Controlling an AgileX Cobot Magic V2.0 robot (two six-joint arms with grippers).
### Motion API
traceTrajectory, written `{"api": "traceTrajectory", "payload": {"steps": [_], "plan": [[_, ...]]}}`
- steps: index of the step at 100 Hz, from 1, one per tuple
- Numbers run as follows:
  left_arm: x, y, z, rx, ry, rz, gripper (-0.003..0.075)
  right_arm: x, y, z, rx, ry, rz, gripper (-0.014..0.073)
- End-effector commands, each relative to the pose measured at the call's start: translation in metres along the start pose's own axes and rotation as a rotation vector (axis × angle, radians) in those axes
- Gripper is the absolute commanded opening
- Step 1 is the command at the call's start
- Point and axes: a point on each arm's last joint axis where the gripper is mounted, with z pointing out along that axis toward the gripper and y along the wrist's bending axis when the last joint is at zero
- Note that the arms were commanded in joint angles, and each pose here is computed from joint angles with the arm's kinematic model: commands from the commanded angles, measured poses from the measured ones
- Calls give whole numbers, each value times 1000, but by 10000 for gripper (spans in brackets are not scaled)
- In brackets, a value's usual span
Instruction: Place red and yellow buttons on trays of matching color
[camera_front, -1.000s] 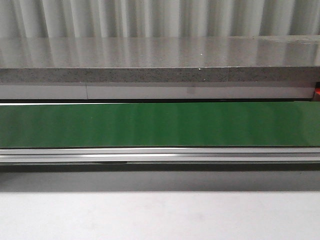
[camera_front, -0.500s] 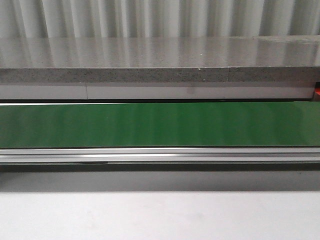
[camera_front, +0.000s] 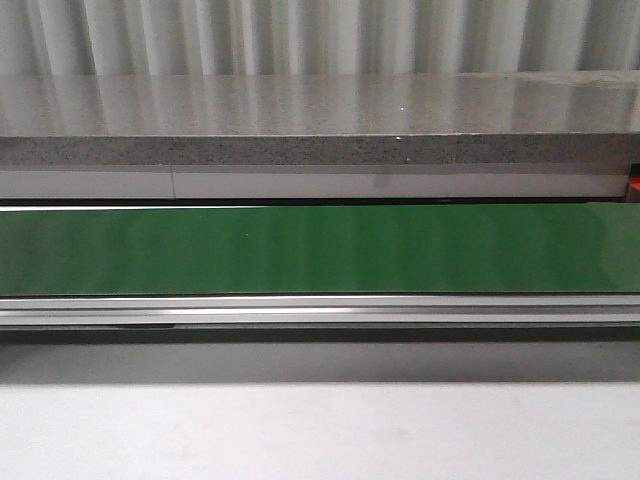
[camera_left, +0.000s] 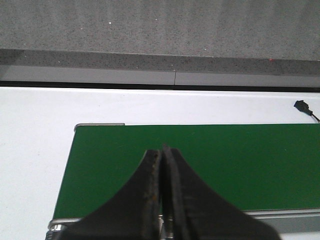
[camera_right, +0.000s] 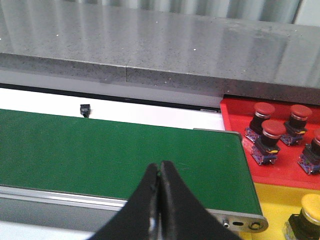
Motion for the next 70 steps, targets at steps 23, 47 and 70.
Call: {"api": "traceTrajectory", "payload": {"steps": [23, 47, 70], "plan": [[-14, -1, -3, 2, -95, -12, -20, 28, -4, 3, 66, -91, 50, -67], [-14, -1, -3, 2, -95, -12, -20, 42, -2, 10, 39, -187, 48, -67], [-14, -1, -3, 2, -95, -12, -20, 45, -2, 11, 35, -199, 40, -67]]}}
